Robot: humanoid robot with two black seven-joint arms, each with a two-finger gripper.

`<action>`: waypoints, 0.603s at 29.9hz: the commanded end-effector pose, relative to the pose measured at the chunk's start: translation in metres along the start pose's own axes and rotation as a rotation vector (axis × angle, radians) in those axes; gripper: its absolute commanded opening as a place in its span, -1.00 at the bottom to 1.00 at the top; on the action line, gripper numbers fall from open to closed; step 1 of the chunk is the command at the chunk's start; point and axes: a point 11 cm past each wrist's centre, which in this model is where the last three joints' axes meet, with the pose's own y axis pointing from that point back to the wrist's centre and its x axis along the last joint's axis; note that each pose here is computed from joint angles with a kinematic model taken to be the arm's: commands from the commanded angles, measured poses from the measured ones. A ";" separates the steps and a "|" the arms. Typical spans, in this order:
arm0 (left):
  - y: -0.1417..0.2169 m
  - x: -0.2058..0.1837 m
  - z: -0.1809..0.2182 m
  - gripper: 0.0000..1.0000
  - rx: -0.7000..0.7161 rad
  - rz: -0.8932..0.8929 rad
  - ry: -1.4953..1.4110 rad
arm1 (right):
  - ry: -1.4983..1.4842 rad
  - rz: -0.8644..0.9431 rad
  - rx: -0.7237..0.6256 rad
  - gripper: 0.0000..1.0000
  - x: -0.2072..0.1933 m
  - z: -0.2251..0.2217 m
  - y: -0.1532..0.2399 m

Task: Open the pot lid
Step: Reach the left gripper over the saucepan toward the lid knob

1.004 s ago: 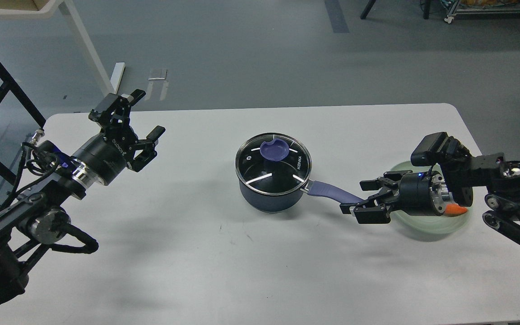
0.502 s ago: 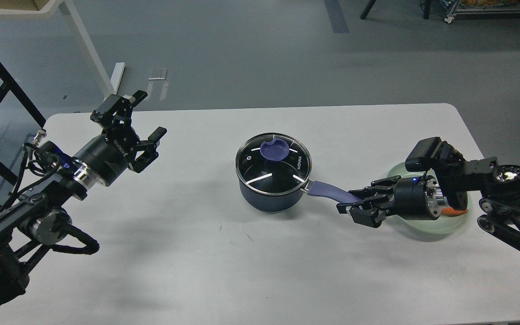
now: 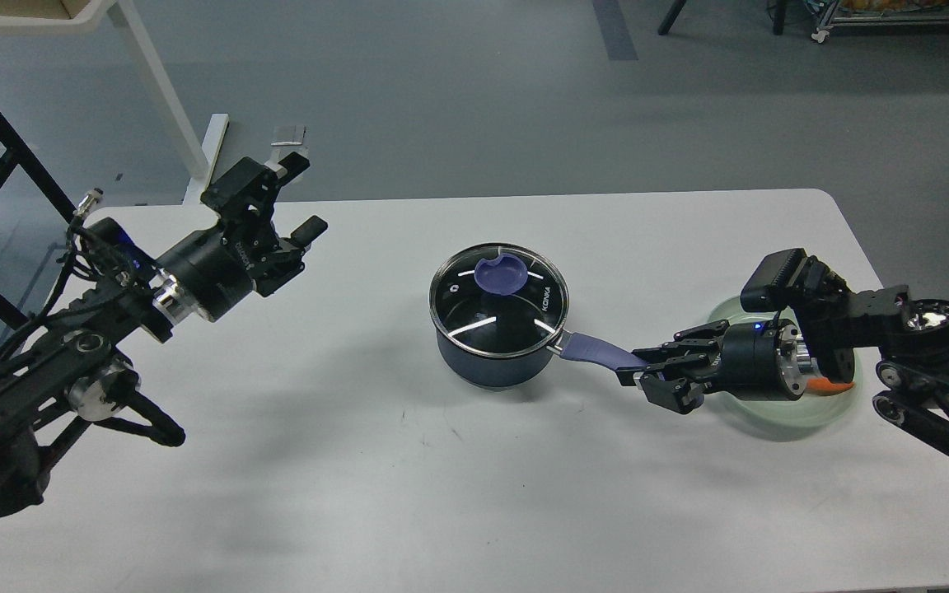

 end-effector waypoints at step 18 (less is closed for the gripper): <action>-0.101 -0.090 -0.005 0.98 -0.013 -0.679 -1.277 | -0.001 0.000 0.002 -0.23 -0.001 -0.001 0.000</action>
